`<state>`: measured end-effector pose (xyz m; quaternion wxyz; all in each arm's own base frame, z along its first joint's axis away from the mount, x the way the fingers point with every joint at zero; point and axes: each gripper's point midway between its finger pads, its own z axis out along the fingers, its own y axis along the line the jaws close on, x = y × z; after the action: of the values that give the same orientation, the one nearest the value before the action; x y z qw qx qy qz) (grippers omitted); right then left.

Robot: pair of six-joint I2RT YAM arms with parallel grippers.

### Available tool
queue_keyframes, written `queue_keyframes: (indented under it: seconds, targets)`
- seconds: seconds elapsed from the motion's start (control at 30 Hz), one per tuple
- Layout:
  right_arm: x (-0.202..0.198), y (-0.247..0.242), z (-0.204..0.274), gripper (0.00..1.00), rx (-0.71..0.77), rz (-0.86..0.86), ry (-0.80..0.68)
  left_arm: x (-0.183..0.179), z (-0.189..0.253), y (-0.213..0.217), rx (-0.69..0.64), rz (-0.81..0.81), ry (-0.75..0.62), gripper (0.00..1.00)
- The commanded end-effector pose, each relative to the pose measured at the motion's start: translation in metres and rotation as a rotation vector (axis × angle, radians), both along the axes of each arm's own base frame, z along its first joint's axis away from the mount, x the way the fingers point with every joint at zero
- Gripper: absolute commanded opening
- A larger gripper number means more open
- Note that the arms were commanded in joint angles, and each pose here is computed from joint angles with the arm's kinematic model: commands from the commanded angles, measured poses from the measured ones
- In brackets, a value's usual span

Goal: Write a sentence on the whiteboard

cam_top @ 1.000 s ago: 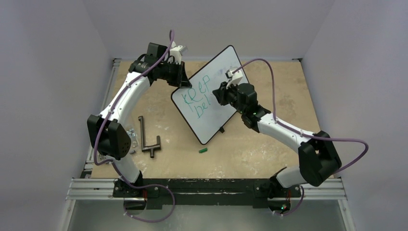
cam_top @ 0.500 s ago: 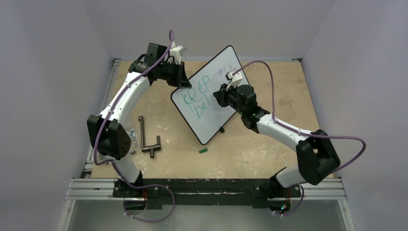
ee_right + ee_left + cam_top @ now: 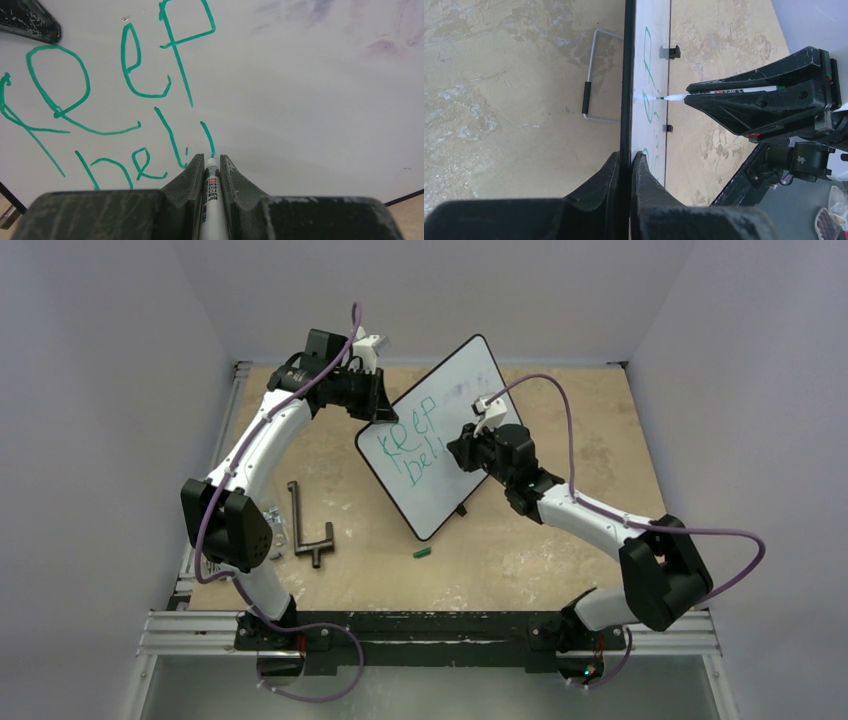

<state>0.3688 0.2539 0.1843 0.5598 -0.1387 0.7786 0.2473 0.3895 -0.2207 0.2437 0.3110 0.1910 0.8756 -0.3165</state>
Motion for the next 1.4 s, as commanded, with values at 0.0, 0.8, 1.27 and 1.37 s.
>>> queue_keyframes:
  seconds: [0.0, 0.8, 1.27, 1.37]
  targets:
    - [-0.001, 0.003, 0.042, 0.00, 0.059, 0.013, -0.070, 0.016, -0.015, 0.051, 0.236, 0.138, -0.069, 0.00]
    - [0.020, 0.021, 0.074, 0.00, 0.111, 0.025, -0.117, 0.016, -0.013, 0.051, 0.237, 0.139, -0.073, 0.00]
    - [0.027, 0.023, 0.053, 0.00, 0.085, 0.012, -0.088, 0.015, -0.014, 0.051, 0.239, 0.139, -0.071, 0.00]
    - [0.028, 0.021, 0.050, 0.00, 0.075, 0.001, -0.087, 0.015, -0.014, 0.051, 0.240, 0.139, -0.072, 0.00]
